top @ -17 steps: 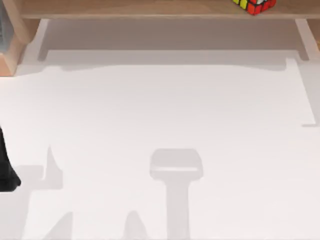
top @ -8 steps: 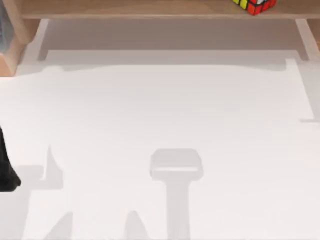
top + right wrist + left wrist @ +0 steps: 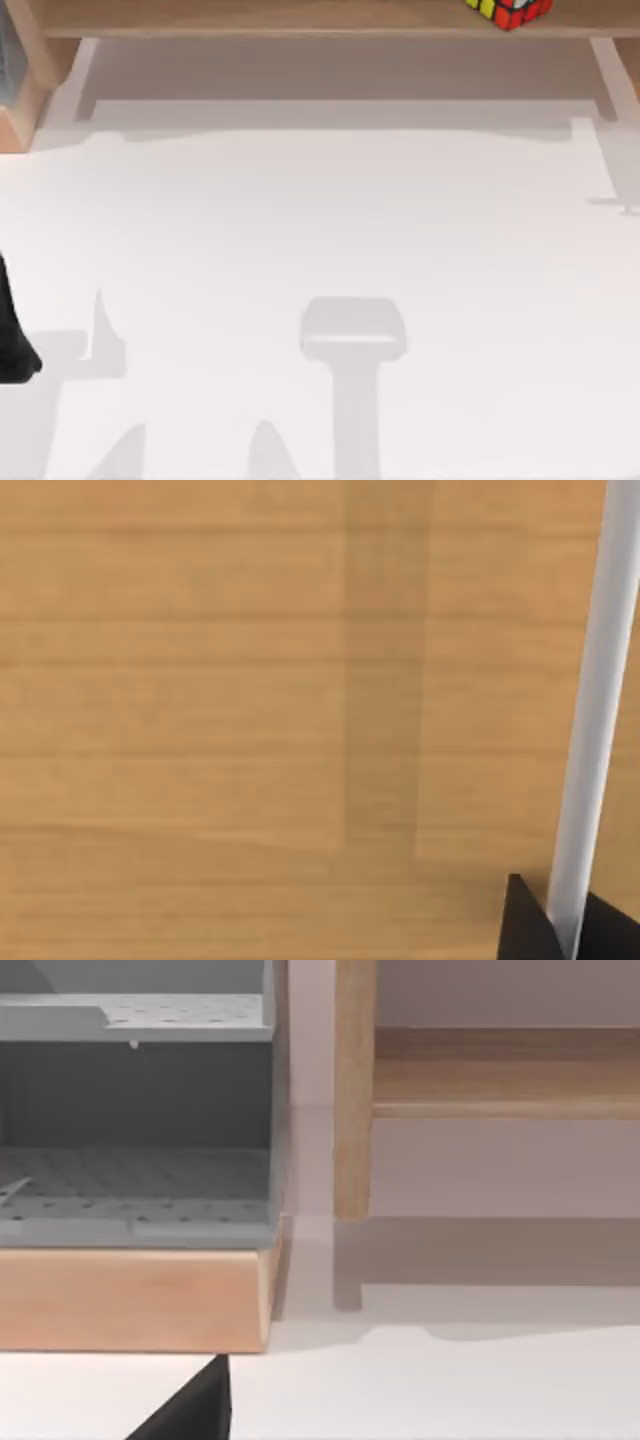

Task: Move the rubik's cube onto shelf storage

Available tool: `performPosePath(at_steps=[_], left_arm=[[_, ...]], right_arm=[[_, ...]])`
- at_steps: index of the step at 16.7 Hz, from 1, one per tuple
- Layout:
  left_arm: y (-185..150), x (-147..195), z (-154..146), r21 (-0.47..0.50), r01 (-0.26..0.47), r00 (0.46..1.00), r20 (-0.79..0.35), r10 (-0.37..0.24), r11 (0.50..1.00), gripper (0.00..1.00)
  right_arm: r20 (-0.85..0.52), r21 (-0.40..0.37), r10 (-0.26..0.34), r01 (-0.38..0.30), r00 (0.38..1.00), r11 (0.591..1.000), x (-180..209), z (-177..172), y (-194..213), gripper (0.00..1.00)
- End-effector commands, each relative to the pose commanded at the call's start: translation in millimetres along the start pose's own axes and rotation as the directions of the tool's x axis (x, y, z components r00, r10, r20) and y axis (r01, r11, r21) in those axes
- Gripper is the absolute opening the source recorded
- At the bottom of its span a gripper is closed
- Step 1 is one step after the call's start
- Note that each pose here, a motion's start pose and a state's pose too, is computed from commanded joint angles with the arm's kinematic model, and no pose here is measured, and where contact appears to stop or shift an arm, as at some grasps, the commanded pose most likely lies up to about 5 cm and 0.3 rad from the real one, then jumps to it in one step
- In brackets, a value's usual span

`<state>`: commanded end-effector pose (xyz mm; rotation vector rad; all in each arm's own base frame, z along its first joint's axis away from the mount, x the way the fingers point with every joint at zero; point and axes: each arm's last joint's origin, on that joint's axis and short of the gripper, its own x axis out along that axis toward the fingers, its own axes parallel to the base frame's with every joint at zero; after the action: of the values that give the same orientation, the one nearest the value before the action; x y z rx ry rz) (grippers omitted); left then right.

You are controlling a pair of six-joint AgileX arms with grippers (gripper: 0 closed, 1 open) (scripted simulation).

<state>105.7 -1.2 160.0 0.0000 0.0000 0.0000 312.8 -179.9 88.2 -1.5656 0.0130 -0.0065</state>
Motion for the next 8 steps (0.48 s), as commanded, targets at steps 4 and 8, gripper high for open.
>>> performPosePath(at_steps=[4, 8], left_arm=[[0, 0, 0, 0.000, 0.000, 1.000, 0.000, 0.000, 1.000, 1.00], [0, 0, 0, 0.000, 0.000, 1.000, 0.000, 0.000, 1.000, 1.00]], right_arm=[[-0.004, 0.003, 0.003, -0.003, 1.000, 1.000, -1, -1, 0, 0.00], [0.008, -0.007, -0.006, 0.006, 1.000, 1.000, 30, -1, -1, 0.00]])
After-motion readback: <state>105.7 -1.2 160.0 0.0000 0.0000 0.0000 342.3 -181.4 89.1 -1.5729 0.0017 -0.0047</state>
